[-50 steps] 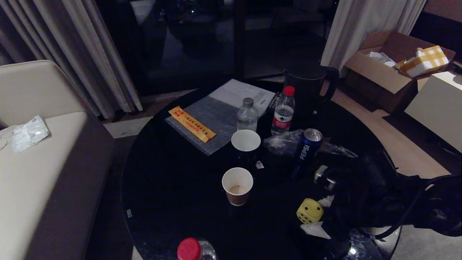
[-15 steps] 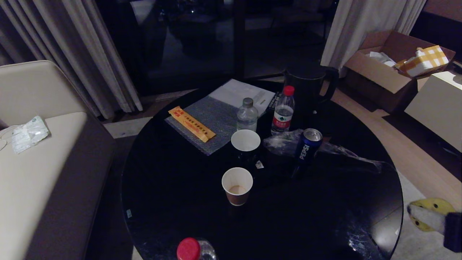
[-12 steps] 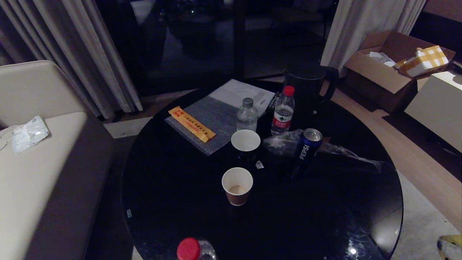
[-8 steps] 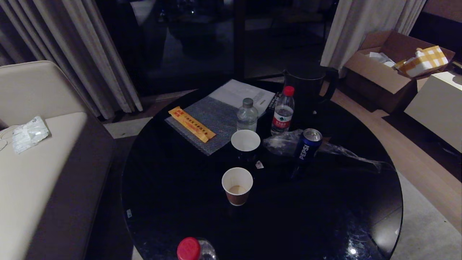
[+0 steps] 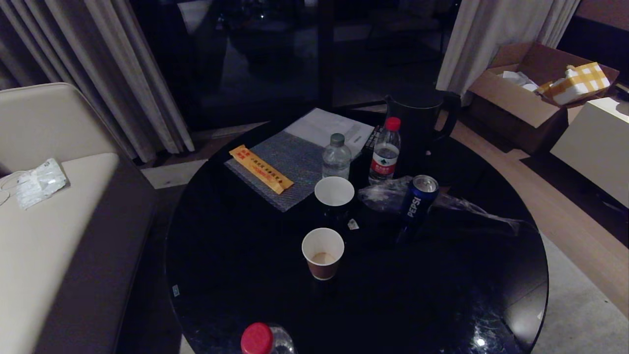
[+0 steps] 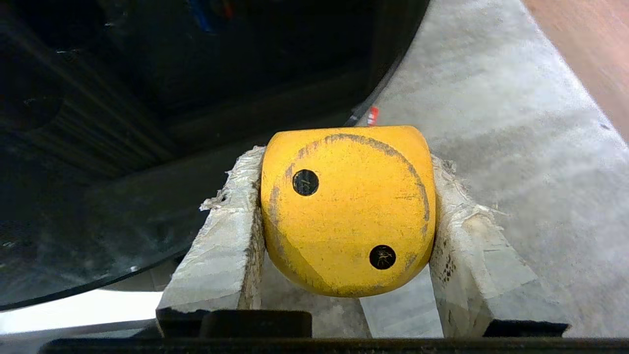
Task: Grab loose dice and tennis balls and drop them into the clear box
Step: Put the toys in the box
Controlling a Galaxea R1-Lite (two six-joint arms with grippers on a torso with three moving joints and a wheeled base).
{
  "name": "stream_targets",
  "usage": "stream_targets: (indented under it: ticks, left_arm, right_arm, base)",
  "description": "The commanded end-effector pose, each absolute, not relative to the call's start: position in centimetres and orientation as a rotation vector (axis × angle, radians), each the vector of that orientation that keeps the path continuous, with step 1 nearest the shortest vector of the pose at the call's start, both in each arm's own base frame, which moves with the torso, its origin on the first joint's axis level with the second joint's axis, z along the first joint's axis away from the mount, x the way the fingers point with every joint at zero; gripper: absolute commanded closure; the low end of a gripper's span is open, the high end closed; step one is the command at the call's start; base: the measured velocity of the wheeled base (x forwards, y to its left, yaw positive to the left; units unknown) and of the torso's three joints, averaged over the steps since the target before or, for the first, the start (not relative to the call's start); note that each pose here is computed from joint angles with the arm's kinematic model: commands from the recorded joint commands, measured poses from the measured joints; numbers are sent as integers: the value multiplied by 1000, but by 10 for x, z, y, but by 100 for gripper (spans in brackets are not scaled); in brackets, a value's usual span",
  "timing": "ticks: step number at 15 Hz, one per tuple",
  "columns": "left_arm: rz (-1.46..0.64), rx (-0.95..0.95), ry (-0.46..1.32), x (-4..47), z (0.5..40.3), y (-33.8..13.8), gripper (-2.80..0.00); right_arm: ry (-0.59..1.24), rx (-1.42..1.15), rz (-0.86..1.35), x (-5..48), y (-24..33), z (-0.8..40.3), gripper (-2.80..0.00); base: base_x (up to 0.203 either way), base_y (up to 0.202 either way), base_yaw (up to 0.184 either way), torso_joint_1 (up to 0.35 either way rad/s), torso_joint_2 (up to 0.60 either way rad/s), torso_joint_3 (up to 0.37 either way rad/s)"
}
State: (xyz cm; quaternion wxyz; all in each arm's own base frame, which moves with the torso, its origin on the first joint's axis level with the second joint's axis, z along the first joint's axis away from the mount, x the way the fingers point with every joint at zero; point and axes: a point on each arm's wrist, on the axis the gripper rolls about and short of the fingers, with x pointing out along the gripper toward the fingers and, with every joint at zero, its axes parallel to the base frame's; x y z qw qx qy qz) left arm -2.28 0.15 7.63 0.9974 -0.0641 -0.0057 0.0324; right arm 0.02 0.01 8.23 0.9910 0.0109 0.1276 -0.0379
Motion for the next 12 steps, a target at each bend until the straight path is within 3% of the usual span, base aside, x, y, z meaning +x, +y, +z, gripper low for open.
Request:
stream_targets:
  ticks: [1,6,12]
  left_arm:
    - [66,-130,-9,-23,76,1,0]
    - [66,-129,-9,-23,76,1,0]
    - [65,-129,-10,-23,76,1,0]
  right_arm:
    - [241,23,-39,-2,0,78,0]
    - [-19,9,10,-22,0,75,0]
    - [-17,6,9,-22,0,75,0]
  base:
    - [0,0,0,0,0,0]
    - [0,0,0,0,0,0]
    - [0,0,0,0,0,0]
